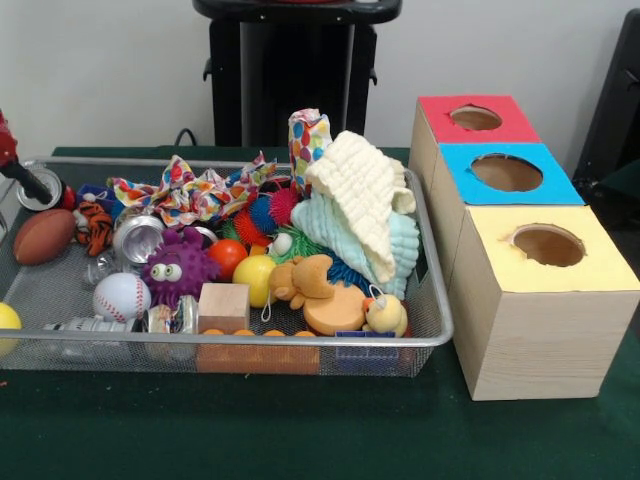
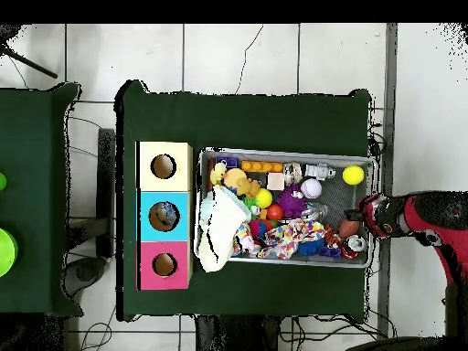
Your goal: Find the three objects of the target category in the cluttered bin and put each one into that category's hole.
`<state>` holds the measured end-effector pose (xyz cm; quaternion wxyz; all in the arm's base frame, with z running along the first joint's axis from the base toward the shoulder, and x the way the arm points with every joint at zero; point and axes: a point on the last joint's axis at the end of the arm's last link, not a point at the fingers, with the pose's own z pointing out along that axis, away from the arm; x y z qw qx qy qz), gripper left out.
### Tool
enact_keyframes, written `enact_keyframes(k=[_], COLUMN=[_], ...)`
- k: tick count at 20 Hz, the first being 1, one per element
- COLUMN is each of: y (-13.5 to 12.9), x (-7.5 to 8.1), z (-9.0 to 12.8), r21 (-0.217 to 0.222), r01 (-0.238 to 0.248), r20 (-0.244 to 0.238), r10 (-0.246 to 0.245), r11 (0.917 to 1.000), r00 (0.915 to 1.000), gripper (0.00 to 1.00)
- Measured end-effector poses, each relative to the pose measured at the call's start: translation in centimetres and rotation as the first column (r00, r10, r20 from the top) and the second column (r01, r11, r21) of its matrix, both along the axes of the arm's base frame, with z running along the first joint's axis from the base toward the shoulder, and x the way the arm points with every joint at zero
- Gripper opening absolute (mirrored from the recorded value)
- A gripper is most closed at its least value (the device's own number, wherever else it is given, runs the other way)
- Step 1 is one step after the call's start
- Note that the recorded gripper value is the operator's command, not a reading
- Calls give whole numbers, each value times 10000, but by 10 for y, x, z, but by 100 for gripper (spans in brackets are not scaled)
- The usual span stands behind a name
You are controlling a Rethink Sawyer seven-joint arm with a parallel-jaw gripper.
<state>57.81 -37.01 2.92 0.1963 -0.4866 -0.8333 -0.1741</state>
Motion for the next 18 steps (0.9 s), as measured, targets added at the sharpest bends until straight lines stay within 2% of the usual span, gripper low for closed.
enact_keyframes(k=[2,6,11,18], y=[5,9,16,21], x=[-10,-19,-24,-27], z=[-8,-22,-36,-55], r21=[307,632,947,1118], r01=[108,220,287,259], r20=[-197,-377,-459,-578], r10=[-102,-197,-244,-195], r11=[9995,9978,9951,9934], r00=[9998,9991,9986,9981], gripper=[0,0,0,0])
